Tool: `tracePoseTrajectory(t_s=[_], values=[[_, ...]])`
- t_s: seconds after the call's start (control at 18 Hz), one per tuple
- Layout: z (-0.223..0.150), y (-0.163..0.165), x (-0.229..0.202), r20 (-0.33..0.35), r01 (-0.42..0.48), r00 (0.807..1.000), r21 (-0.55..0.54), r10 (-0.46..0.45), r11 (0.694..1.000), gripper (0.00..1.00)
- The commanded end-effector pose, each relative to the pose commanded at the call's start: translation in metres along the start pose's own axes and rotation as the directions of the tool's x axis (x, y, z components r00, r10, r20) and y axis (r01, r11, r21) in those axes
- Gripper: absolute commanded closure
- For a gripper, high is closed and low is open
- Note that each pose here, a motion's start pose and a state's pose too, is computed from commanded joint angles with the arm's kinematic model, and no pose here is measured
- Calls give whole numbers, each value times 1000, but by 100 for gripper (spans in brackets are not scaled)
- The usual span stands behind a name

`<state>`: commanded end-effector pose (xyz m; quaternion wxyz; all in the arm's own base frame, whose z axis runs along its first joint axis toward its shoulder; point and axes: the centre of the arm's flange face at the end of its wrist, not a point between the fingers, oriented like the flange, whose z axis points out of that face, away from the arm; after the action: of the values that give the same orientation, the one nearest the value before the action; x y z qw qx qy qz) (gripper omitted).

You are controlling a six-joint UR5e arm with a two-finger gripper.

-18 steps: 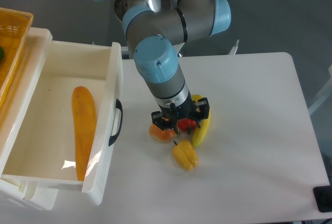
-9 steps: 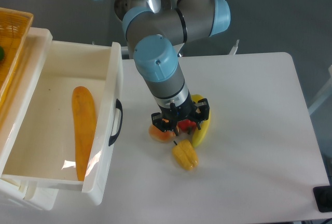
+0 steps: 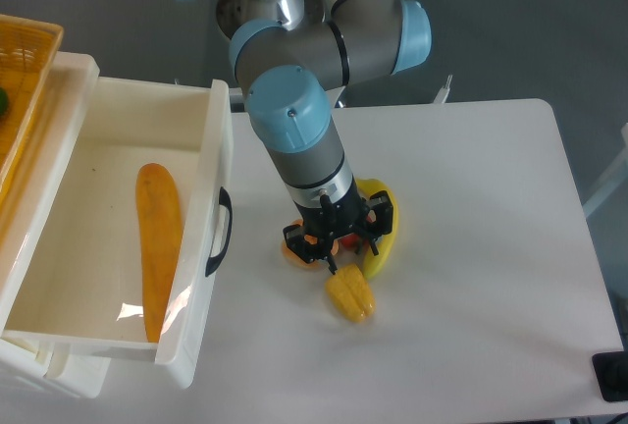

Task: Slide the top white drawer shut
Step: 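Move the open gripper toward the front face of the open white drawer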

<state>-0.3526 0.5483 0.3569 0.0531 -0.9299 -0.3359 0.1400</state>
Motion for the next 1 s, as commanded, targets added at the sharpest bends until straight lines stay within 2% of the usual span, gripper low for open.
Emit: tracePoseTrajectory(t_s=[0.72, 1.0], values=[[43, 2, 30, -17, -56, 998, -70, 55, 996, 36], [47, 3, 40, -74, -64, 996, -75, 59, 995, 36]])
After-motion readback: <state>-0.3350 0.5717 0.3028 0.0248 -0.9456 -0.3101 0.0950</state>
